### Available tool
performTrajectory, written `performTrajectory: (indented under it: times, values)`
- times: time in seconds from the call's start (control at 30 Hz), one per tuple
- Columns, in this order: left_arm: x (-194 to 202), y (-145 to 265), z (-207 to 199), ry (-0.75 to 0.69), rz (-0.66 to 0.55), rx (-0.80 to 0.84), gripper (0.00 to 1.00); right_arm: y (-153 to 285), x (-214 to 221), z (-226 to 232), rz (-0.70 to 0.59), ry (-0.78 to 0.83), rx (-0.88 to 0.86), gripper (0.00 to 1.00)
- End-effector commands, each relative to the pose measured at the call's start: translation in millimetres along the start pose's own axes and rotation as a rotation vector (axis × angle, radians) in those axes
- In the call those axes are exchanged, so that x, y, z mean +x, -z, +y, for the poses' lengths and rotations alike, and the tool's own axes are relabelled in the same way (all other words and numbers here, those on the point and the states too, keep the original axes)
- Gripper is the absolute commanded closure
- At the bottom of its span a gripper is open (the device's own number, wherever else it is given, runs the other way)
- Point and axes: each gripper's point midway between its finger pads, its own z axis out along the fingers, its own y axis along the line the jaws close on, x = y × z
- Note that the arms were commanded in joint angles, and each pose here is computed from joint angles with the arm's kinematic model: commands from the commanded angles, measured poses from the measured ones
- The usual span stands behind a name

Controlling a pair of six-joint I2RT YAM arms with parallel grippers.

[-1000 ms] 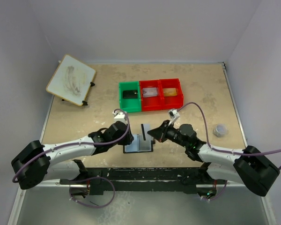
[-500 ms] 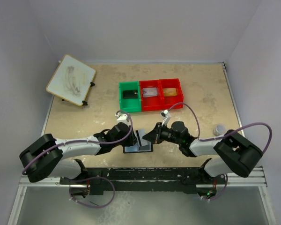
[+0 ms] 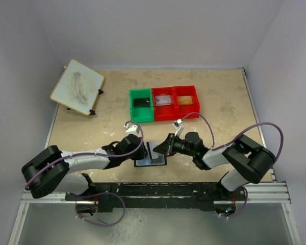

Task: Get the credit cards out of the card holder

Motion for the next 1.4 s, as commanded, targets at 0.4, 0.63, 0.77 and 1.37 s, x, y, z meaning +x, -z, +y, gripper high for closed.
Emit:
performTrajectory:
  times: [0.4, 0.63, 0.77, 1.37]
  values:
    - [-12, 2, -29, 0.022, -0.036, 0.112, 0.74, -4, -5, -6, 0.012, 0.0, 0.094, 0.99]
    - [-17, 10, -17, 0.009, -0.065, 0.055, 0.75, 7, -18, -7, -0.039, 0.017, 0.16, 1.0]
    - [-32, 23, -13, 0.014, -0.134, 0.033, 0.74, 21, -44, -12, -0.107, 0.139, 0.283, 1.0]
    - [-85, 92, 39, 0.018, -0.418, -0.185, 0.34, 71, -180, 33, -0.307, 0.99, 0.572, 1.0]
